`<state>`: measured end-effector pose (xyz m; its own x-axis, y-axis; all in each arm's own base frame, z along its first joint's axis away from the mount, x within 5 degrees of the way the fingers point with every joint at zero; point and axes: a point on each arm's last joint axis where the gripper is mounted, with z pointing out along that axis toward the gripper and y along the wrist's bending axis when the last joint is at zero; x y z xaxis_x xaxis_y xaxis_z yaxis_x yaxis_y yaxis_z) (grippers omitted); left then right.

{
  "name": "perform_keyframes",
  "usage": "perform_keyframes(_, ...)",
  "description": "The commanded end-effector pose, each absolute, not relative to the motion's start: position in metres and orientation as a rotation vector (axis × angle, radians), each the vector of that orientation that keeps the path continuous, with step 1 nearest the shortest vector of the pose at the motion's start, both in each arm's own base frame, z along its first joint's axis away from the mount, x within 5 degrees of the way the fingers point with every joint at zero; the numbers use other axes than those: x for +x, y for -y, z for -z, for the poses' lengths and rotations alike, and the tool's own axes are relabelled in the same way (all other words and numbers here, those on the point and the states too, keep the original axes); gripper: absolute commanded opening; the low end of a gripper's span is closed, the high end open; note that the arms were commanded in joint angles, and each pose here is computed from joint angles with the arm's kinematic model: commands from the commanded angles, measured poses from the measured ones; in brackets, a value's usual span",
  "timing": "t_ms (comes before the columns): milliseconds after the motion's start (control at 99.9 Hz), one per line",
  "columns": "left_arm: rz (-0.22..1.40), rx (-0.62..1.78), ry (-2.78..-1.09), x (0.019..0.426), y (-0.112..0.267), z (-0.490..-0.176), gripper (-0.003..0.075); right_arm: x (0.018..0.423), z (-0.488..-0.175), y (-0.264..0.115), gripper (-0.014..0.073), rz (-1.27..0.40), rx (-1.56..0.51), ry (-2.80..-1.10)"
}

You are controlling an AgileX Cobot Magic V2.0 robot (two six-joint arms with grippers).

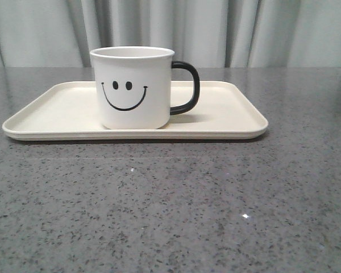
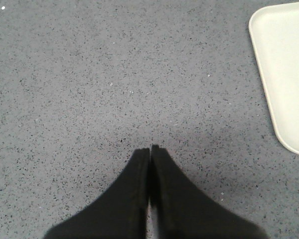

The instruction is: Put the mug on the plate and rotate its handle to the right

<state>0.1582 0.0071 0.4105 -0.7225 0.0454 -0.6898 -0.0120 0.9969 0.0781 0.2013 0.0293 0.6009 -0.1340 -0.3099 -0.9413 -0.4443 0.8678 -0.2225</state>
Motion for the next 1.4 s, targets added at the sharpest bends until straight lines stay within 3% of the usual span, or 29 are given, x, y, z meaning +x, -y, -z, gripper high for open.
perform_keyframes(0, -0.079, 0.018, -2.269, 0.159, -0.006, -0.424, -0.002, 0.164, -0.617, -0.021, -0.005, -0.096, -0.464, -1.612)
perform_keyframes(110, -0.053, 0.016, -2.256, 0.16, -0.004, -0.425, -0.002, 0.145, -0.605, -0.01, -0.0125, -0.027, -0.344, -1.581)
perform_keyframes(220, -0.046, 0.015, -2.245, 0.16, -0.004, -0.425, -0.002, 0.123, -0.584, -0.005, -0.0118, 0.021, -0.237, -1.54)
perform_keyframes(401, -0.036, 0.014, -2.222, 0.161, -0.003, -0.427, -0.002, 0.097, -0.521, -0.005, -0.0118, 0.014, -0.116, -1.53)
perform_keyframes(621, 0.007, 0.009, -2.133, 0.151, 0.0, -0.431, -0.002, 0.093, -0.427, -0.001, -0.0118, 0.003, -0.022, -1.617)
perform_keyframes(761, 0.019, 0.007, -2.097, 0.139, 0.001, -0.426, -0.002, 0.088, -0.393, 0.0, -0.0118, 0.011, 0.008, -1.635)
perform_keyframes(971, 0.041, 0.002, -2.053, 0.129, 0.002, -0.421, -0.002, 0.087, -0.377, 0.0, -0.012, 0.003, 0.012, -1.671)
perform_keyframes(1392, 0.174, -0.017, -2.069, 0.128, 0.01, -0.419, -0.002, 0.088, -0.374, 0.0, -0.012, 0.0, 0.013, -1.682)
